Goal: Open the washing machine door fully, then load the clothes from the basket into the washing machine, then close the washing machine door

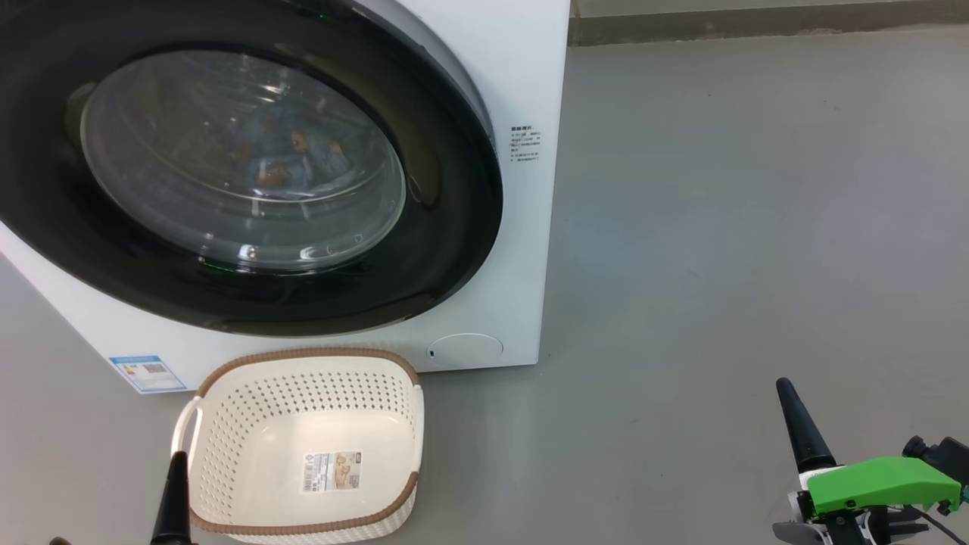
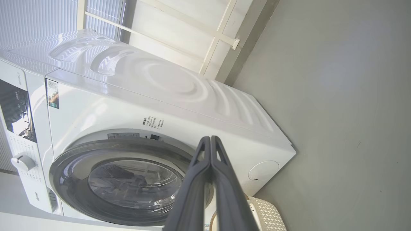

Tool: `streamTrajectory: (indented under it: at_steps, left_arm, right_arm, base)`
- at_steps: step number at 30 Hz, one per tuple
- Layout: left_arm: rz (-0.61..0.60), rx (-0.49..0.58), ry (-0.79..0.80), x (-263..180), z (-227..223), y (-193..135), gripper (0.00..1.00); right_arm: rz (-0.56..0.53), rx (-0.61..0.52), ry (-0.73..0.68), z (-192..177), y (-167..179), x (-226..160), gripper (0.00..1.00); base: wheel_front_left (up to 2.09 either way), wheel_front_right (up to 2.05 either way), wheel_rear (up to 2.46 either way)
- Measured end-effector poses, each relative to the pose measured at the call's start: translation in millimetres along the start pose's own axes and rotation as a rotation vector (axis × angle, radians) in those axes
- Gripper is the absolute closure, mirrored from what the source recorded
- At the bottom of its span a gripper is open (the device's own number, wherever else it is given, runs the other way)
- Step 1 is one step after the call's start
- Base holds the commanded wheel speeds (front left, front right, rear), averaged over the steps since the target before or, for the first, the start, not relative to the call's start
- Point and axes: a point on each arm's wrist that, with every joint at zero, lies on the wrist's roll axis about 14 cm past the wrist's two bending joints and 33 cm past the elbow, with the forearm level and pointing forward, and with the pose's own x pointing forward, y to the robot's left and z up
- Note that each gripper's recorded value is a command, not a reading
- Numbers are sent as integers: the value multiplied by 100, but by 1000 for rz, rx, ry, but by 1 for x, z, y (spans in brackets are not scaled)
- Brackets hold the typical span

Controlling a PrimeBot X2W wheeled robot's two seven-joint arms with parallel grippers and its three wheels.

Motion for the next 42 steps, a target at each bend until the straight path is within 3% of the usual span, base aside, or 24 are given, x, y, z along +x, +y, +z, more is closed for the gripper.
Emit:
streamTrajectory:
  at_steps: [37,42]
  left_arm:
    - [-79,-389,8,0,7,-22,100]
    - [-92,-393,5,2,8,-26,100]
  right_arm:
    - [70,380,9,2,19,-2,100]
    - [71,402,-2,5,19,-2,100]
  base:
    - [0,0,0]
    - [0,0,0]
